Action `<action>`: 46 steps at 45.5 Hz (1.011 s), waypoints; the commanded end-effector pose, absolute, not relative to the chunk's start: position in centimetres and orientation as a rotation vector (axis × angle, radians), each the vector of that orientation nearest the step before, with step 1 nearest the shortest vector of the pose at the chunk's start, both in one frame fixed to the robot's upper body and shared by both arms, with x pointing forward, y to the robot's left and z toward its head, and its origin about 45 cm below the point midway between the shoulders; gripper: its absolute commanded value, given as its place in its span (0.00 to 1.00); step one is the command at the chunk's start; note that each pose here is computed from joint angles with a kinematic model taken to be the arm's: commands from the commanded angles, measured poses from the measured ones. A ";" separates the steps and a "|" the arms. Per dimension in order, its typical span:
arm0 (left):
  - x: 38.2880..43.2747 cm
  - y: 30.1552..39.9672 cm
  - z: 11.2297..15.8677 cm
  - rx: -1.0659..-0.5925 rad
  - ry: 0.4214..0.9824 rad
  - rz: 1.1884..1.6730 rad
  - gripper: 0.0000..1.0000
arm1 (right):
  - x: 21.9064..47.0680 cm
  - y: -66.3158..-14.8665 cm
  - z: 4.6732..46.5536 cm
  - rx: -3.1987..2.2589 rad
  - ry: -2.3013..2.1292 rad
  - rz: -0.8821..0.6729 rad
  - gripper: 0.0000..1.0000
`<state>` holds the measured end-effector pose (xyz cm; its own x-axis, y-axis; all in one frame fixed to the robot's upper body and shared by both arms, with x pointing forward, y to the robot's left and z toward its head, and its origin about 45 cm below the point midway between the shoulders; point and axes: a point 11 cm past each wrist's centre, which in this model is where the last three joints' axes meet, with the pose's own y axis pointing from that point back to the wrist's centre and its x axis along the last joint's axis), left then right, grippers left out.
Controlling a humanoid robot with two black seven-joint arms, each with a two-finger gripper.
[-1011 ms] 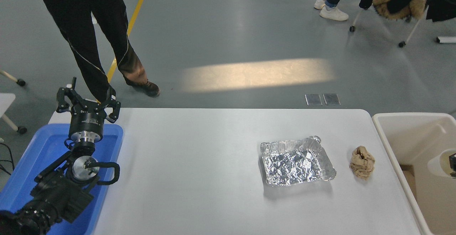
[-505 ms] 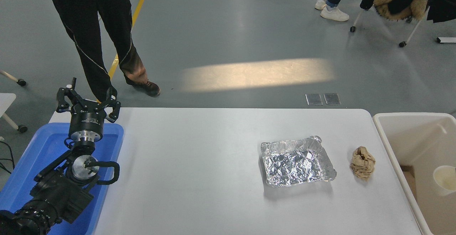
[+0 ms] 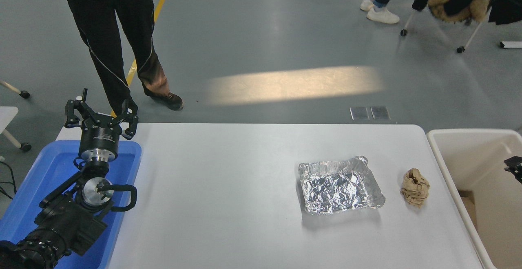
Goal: Pick up paper cup place in dustbin
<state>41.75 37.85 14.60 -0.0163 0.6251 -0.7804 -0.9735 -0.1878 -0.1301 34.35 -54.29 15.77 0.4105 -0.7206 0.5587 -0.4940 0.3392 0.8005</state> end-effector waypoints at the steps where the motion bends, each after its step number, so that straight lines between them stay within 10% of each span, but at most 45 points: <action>1: 41.76 37.83 14.60 -0.869 0.541 1.566 0.99 | 36.7 -46.3 22.5 1.356 -0.933 -0.095 1.00; 21: 41.70 37.87 14.54 -0.871 0.543 1.568 0.99 | 35.2 -25.3 32.2 1.545 -0.449 0.191 1.00; 46: 41.63 37.98 14.46 -0.872 0.543 1.574 0.99 | 30.1 -13.3 40.0 1.792 -0.070 0.267 1.00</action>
<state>41.64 37.96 14.47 -0.0223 0.6230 -0.7819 -0.9728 -0.1940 -0.1268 33.17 -18.32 35.80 0.9608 -0.0569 0.2714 -0.2771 -0.1585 0.9477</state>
